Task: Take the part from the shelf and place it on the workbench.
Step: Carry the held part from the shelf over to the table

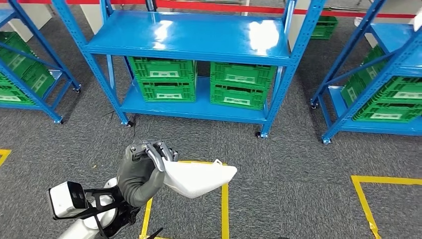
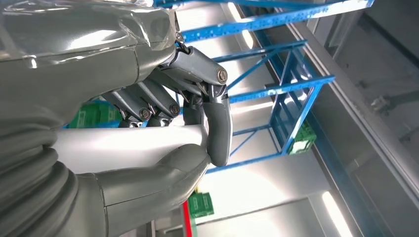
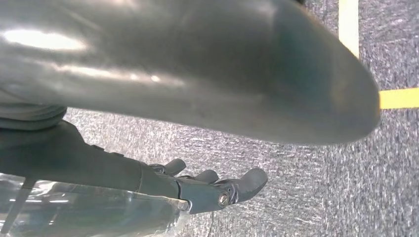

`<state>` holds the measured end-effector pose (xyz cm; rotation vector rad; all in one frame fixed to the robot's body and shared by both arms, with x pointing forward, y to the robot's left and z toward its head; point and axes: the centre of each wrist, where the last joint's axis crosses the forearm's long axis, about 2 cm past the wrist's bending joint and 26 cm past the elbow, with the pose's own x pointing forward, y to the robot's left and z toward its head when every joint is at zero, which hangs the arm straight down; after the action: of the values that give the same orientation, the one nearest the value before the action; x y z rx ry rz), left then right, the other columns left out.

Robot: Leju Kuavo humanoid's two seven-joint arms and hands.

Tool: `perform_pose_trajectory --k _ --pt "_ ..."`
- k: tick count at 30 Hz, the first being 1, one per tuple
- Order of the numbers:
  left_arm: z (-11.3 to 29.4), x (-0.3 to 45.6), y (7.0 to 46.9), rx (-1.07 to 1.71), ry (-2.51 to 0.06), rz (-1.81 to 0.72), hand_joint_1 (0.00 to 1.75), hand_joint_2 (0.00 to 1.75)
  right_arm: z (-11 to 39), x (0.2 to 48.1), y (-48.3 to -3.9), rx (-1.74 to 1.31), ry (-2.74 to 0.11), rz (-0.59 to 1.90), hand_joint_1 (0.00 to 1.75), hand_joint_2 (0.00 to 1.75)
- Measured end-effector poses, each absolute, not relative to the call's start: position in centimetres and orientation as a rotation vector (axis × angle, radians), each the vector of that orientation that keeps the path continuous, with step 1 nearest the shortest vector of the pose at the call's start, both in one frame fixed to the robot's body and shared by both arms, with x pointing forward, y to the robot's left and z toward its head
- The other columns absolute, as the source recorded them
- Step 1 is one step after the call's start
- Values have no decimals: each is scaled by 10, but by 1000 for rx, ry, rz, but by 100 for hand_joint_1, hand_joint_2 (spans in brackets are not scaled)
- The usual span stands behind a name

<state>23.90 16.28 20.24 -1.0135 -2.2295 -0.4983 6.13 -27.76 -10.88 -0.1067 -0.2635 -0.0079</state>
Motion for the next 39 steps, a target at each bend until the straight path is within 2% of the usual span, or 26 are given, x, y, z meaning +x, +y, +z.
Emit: perform_pose_trajectory --k 20,39 --pt "197 235 168 -1003 -2225 -489 175 175 -108 65 -274 -100 -278 21 0 0" --pt "185 225 178 -1087 -2117 -404 175 175 -107 69 -273 -98 -290 41 0 0"
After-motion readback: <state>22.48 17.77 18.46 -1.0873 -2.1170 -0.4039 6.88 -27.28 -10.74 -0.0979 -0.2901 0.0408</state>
